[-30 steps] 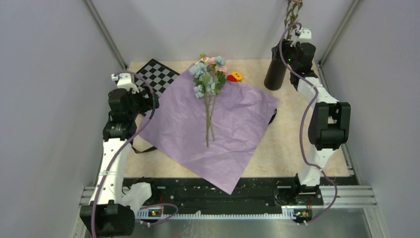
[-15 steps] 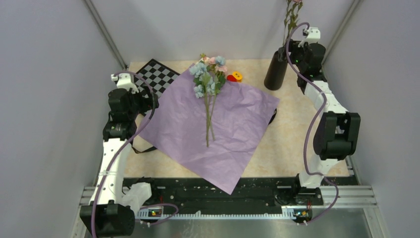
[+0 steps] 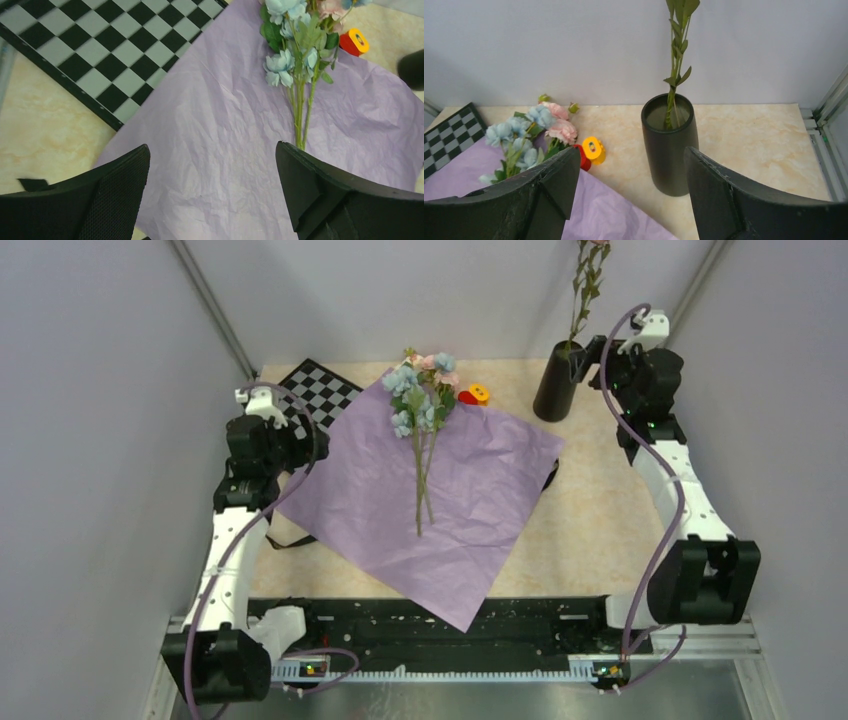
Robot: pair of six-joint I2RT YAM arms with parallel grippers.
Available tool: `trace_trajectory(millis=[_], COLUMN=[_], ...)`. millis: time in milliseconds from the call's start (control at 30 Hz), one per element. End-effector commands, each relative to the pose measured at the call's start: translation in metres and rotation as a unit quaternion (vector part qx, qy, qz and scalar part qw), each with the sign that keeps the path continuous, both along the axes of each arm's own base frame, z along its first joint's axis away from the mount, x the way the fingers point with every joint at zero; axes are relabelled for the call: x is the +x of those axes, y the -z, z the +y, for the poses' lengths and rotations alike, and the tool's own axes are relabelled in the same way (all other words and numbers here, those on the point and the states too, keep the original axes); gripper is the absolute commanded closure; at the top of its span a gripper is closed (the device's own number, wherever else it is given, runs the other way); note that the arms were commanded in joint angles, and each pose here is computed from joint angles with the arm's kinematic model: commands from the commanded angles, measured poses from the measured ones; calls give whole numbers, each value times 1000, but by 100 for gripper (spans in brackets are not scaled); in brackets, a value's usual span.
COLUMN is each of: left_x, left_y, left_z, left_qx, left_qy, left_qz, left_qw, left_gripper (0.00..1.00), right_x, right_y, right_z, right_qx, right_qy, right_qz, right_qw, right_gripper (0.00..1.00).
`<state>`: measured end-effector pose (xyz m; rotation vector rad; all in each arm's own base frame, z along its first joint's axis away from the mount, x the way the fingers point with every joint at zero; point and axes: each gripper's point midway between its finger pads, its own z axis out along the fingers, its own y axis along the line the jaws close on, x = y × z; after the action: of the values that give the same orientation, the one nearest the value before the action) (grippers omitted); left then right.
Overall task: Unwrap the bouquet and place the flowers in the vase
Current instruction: Insert the fake flower into the vase.
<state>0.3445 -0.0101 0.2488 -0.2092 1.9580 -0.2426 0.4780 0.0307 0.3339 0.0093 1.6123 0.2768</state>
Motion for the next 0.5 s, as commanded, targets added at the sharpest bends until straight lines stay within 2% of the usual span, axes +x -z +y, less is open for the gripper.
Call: trace_trajectory(millis=[0,267,467], left_x=[8,6,-10], left_y=[7,24,78], left_z=[-23,-51,-93], left_qx=[-65,-60,-94], left_qy=[37,57,64], left_qz=[-1,28,80], left_qw=[997,996,990], left_gripper=[1,1,1], right_x=[-35,-85,-119], right_y=[-11,30,82], right_z=[9,29,58], right_qx=[20,80,126], right_qy=[-22,-60,-88], right_qz=[5,74,155], right_qw=[1000,992,976], right_gripper=[24,26,30])
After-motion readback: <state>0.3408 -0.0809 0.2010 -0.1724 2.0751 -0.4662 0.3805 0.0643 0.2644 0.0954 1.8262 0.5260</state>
